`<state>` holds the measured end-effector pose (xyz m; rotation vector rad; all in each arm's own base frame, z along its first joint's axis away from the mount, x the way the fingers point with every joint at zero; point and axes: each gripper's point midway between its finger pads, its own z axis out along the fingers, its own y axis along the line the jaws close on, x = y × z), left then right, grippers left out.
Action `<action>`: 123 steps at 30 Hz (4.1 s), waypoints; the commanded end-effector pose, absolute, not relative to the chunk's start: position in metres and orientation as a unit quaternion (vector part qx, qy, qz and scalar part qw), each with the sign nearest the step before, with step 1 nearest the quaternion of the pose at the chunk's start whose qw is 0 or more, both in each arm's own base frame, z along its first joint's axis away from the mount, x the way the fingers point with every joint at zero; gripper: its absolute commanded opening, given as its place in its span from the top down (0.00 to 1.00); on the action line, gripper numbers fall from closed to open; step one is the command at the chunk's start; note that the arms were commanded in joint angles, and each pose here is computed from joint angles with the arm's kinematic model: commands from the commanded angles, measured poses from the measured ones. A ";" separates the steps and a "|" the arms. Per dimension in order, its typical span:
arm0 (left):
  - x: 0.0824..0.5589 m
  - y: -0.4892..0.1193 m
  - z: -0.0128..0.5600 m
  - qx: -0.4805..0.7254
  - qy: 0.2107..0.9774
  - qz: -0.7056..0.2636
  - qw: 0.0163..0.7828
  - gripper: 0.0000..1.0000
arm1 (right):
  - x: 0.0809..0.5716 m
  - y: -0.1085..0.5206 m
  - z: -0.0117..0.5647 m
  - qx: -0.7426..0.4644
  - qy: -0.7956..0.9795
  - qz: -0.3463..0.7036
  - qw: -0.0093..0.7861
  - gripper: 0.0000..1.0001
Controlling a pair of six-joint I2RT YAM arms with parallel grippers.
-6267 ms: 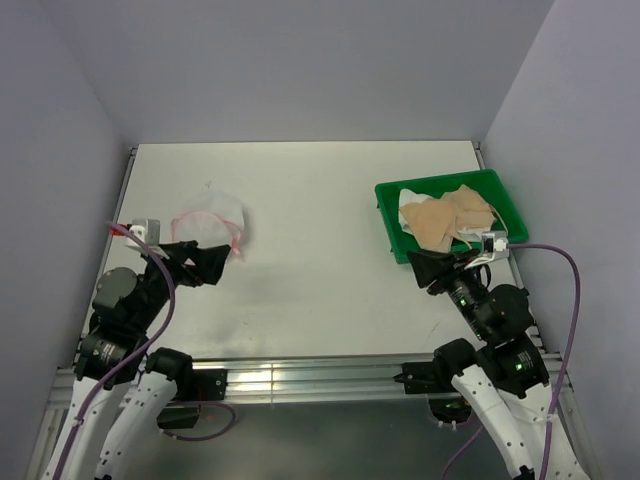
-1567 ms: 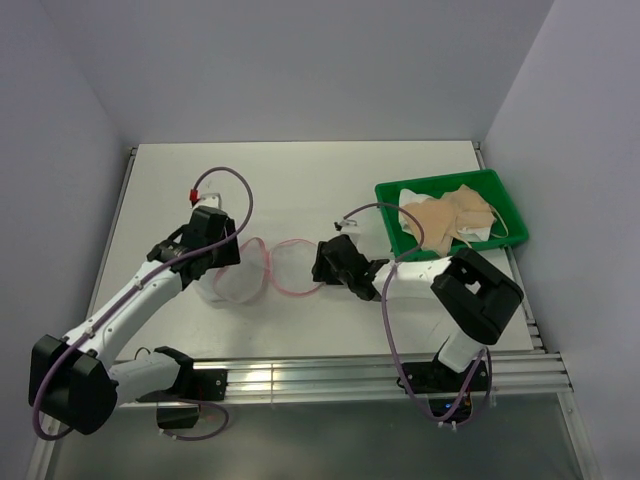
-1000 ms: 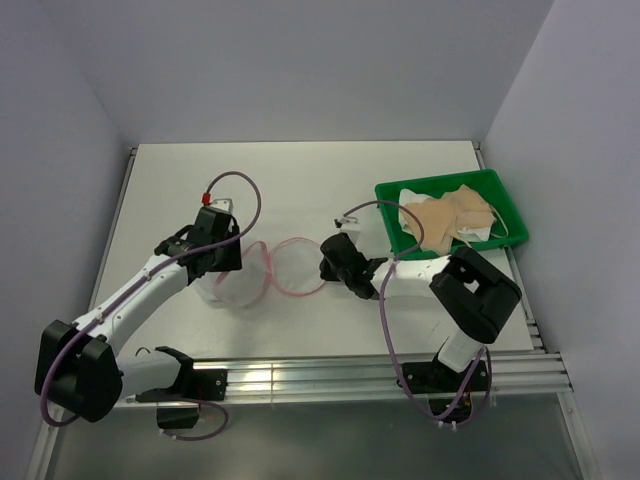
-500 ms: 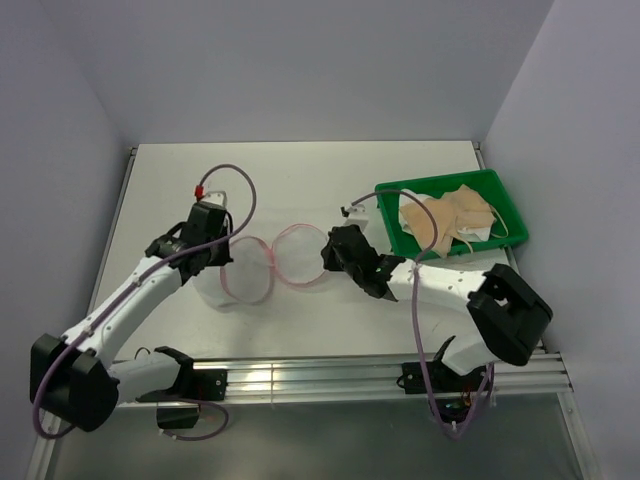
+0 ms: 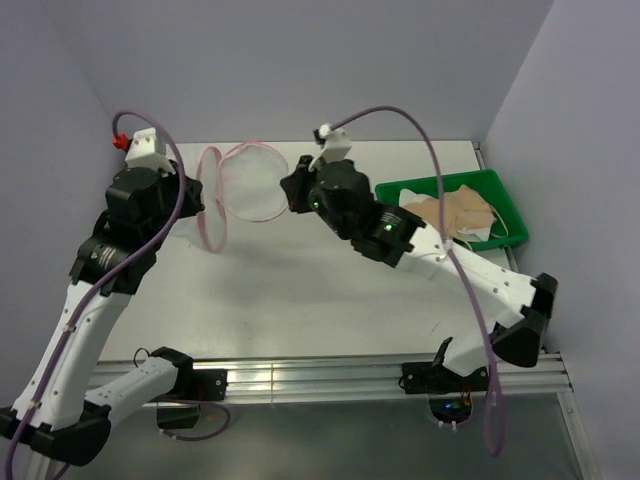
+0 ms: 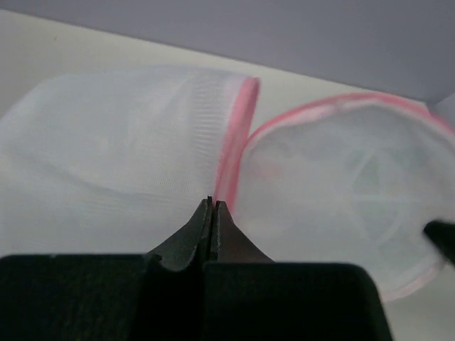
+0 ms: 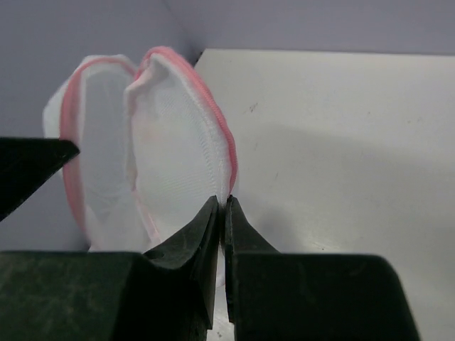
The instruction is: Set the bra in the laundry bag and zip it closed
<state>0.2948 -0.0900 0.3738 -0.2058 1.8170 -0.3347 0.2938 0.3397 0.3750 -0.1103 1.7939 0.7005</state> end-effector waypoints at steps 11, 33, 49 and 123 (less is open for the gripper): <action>0.293 -0.095 0.239 -0.082 0.860 -0.136 0.485 1.00 | 0.279 0.335 0.150 -0.109 0.877 0.227 0.408 1.00; 0.312 -0.144 0.235 0.015 0.852 -0.223 0.474 0.76 | 0.335 0.140 0.171 0.060 0.864 0.087 0.492 0.40; 0.265 -0.144 0.292 0.029 0.783 -0.288 0.550 0.36 | 0.368 0.013 0.102 0.108 0.903 -0.191 0.369 0.54; 0.199 -0.192 0.285 0.165 0.748 -0.373 0.523 0.35 | 0.373 0.010 0.075 0.024 0.930 -0.251 0.267 0.57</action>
